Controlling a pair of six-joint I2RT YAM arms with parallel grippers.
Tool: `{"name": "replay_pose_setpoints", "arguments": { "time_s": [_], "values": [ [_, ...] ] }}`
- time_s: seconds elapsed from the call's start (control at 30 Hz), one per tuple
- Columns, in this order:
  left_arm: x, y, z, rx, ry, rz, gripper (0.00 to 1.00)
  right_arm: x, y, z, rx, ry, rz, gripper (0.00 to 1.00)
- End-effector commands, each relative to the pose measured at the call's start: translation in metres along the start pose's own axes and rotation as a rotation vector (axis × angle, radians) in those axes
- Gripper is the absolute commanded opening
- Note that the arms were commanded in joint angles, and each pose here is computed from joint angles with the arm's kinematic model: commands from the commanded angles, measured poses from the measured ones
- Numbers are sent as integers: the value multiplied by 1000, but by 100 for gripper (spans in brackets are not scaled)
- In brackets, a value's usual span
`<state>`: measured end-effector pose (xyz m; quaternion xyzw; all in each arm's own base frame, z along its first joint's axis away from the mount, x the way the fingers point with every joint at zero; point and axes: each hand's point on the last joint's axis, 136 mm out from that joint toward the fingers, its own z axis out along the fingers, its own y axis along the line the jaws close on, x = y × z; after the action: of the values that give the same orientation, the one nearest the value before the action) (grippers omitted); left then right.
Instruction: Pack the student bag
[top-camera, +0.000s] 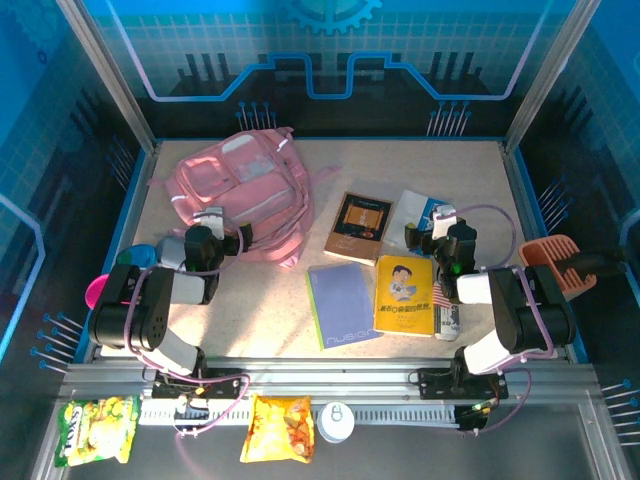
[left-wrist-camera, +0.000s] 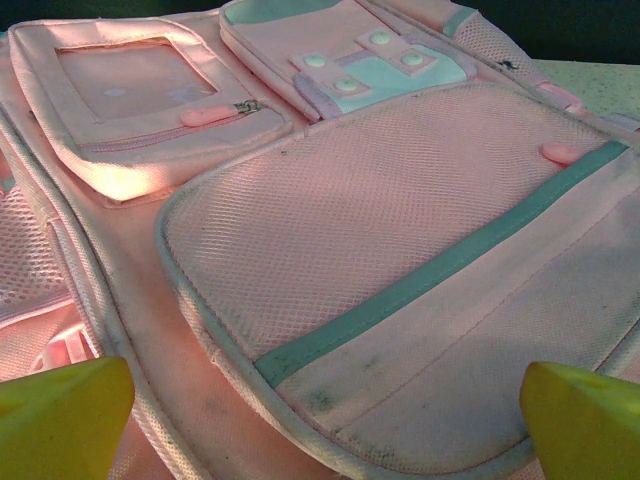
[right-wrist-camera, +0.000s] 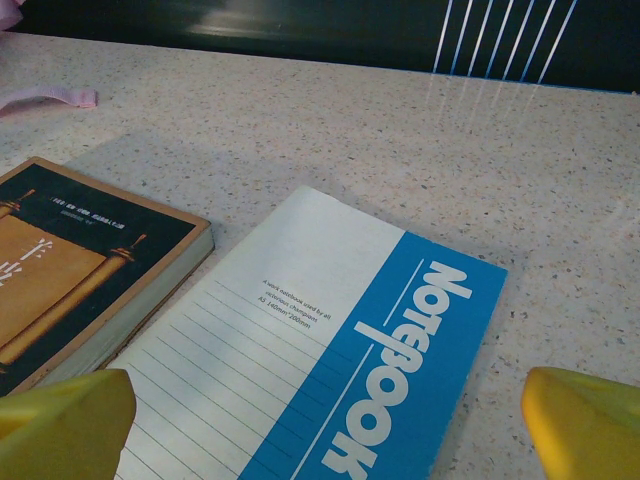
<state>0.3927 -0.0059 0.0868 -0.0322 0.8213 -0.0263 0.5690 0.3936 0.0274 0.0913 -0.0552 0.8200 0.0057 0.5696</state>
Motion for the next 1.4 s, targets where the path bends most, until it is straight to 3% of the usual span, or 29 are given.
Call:
{"name": "replay_pose_setpoints", "arguments": {
  "time_s": [0.0, 0.33, 0.47, 0.67, 0.9, 1.03, 1.17, 1.37],
  "values": [
    [-10, -1, 4, 15, -23, 1, 99, -8, 1, 3, -8, -23, -10, 100],
    [-10, -3, 1, 27, -34, 11, 99, -12, 2, 2, -11, -34, -16, 100],
    [-26, 0, -17, 9, -87, 2, 99, -36, 2, -13, -17, -26, -25, 100],
    [-66, 5, -39, -44, -47, -89, 99, -84, 14, -30, -54, -31, 85, 100],
    [-95, -15, -54, 6, 83, -406, 99, -90, 60, -19, -202, 231, 323, 100],
    [-96, -47, -48, 133, 213, -528, 99, -90, 103, -3, -336, 357, 426, 99],
    [-93, -83, -36, 219, 285, -474, 99, -80, 140, 12, -447, 448, 522, 96],
    [-82, -120, -8, 236, 379, -382, 98, -58, 202, 27, -552, 598, 524, 89]
  ]
}}
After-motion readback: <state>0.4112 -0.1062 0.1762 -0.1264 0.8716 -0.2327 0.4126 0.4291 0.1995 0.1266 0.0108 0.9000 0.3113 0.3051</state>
